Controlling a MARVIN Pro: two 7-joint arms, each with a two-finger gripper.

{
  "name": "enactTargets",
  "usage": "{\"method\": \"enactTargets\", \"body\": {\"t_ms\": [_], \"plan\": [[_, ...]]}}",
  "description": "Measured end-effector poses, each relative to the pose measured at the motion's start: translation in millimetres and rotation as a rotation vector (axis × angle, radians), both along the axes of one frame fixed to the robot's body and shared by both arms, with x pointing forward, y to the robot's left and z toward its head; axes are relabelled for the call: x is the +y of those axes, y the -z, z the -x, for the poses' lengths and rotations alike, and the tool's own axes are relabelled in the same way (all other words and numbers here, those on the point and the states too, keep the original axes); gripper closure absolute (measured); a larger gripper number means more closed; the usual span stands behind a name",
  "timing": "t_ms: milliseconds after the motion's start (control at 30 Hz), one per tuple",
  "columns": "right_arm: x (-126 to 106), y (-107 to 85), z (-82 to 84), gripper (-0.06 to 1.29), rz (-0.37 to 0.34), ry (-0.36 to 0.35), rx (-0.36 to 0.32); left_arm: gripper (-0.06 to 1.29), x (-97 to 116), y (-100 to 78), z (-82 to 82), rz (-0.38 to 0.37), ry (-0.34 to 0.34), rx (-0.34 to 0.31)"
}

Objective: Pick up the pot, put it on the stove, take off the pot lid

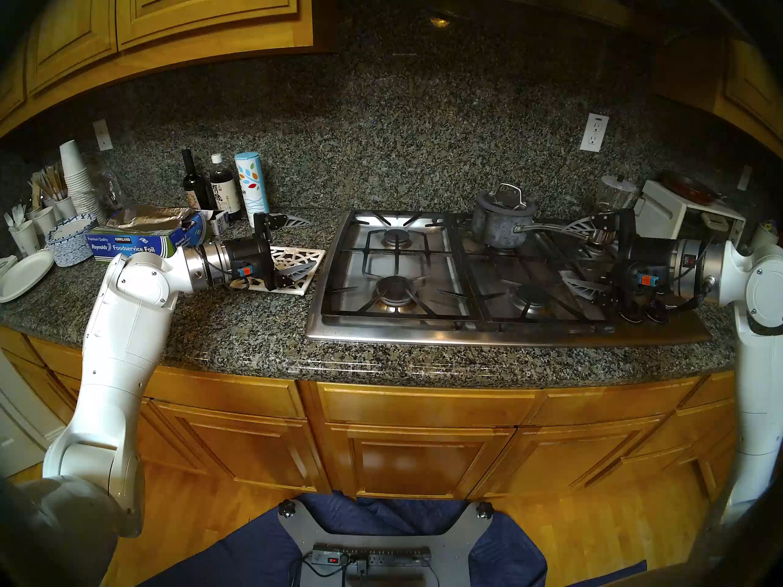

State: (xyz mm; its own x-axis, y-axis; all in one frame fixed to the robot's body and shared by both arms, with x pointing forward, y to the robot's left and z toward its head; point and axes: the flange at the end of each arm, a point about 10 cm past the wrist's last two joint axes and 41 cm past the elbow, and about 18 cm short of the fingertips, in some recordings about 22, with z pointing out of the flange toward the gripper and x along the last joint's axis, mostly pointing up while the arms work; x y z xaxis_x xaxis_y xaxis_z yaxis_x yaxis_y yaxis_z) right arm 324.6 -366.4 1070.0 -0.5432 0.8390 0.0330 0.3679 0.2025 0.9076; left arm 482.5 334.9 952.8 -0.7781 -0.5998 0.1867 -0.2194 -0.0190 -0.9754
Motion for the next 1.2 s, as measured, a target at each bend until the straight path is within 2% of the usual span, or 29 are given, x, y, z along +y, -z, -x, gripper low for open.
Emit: {"method": "enactTargets", "body": {"t_ms": [733,867,1033,1200], "plan": [[0,1.1,-0.1,0.01,-0.002,0.000,0.004,0.00,0,0.9,0.2,0.000,0.000,0.002],[0,6.3,-4.9,0.01,-0.041,0.008,0.013,0.00,0,1.1,0.2,0.000,0.000,0.002],[3,18.7,-21.5,0.01,-0.160,0.030,0.015,0.00,0,1.3,0.2,0.000,0.000,0.003],[2,27.1,-36.3,0.01,-0.211,0.063,0.006,0.00,0,1.5,0.2,0.000,0.000,0.003]]}}
